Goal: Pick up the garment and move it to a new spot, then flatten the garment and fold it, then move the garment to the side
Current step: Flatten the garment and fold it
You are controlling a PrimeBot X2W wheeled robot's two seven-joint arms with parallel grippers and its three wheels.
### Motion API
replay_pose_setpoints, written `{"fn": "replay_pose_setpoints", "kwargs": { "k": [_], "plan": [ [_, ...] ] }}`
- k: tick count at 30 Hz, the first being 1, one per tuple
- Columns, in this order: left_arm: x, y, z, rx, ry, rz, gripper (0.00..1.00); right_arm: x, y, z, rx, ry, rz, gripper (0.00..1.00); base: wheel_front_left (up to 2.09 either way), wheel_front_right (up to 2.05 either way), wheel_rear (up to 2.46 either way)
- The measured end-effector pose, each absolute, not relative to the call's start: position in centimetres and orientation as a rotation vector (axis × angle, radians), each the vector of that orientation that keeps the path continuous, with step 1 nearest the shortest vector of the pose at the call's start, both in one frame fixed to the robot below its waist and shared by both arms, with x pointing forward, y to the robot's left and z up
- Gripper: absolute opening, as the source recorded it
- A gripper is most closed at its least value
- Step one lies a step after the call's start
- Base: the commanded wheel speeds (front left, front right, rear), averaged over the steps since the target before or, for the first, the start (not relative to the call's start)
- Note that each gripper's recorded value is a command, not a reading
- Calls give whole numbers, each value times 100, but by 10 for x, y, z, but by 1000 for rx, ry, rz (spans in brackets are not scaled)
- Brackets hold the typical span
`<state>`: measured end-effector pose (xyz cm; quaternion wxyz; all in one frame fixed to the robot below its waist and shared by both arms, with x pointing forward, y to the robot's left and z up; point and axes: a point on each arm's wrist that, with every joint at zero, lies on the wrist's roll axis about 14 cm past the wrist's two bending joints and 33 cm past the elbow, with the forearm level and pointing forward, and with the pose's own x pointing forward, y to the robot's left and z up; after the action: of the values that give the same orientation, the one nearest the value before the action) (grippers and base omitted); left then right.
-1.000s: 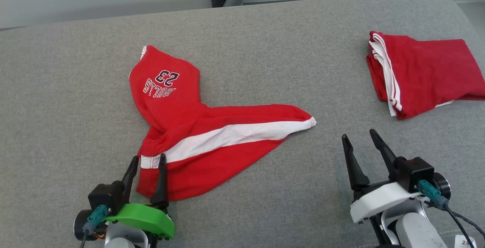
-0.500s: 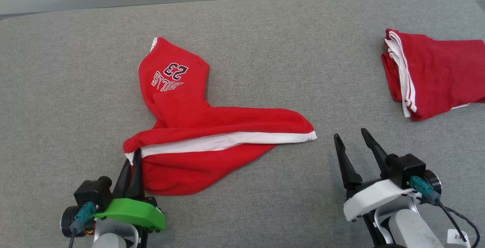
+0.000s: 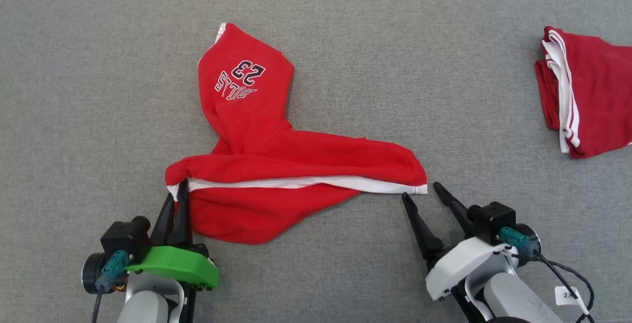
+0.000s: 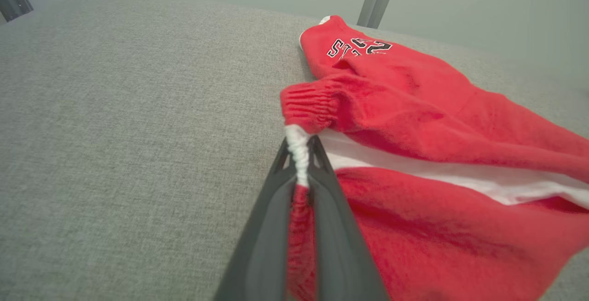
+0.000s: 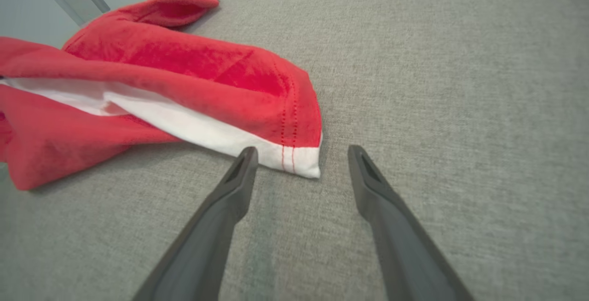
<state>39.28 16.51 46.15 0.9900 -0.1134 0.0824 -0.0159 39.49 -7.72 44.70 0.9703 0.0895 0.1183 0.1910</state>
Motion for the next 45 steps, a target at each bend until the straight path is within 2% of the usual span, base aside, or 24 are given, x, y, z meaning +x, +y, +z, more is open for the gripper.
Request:
{"fn": "replay_pose_setpoints", "kwargs": {
  "k": [15, 17, 18, 19, 20, 21, 23, 32, 45],
  "plan": [
    [394, 163, 459, -230, 171, -33, 0, 391, -68, 445, 170, 247, 449, 99, 0, 0, 0],
    [393, 163, 459, -230, 172, -35, 0, 390, -67, 445, 169, 249, 453, 84, 0, 0, 0],
    [393, 163, 459, -230, 173, -36, 0, 390, -67, 444, 170, 251, 455, 68, 0, 0, 0],
    [393, 163, 459, -230, 174, -35, 0, 390, -67, 444, 170, 254, 455, 46, 0, 0, 0],
    [393, 163, 458, -230, 175, -35, 0, 390, -67, 443, 171, 257, 456, 40, 0, 0, 0],
    [393, 163, 458, -229, 175, -35, 0, 389, -67, 442, 170, 259, 458, 30, 0, 0, 0],
    [393, 163, 458, -229, 176, -34, 0, 389, -66, 441, 170, 261, 461, 0, 0, 0, 0],
    [396, 162, 467, -230, 147, -41, 0, 397, -73, 460, 183, 200, 438, 0, 0, 0, 0],
    [409, 148, 577, -126, -159, -183, 0, 418, -89, 603, 159, -215, 420, 0, 0, 0, 0]
  ]
}}
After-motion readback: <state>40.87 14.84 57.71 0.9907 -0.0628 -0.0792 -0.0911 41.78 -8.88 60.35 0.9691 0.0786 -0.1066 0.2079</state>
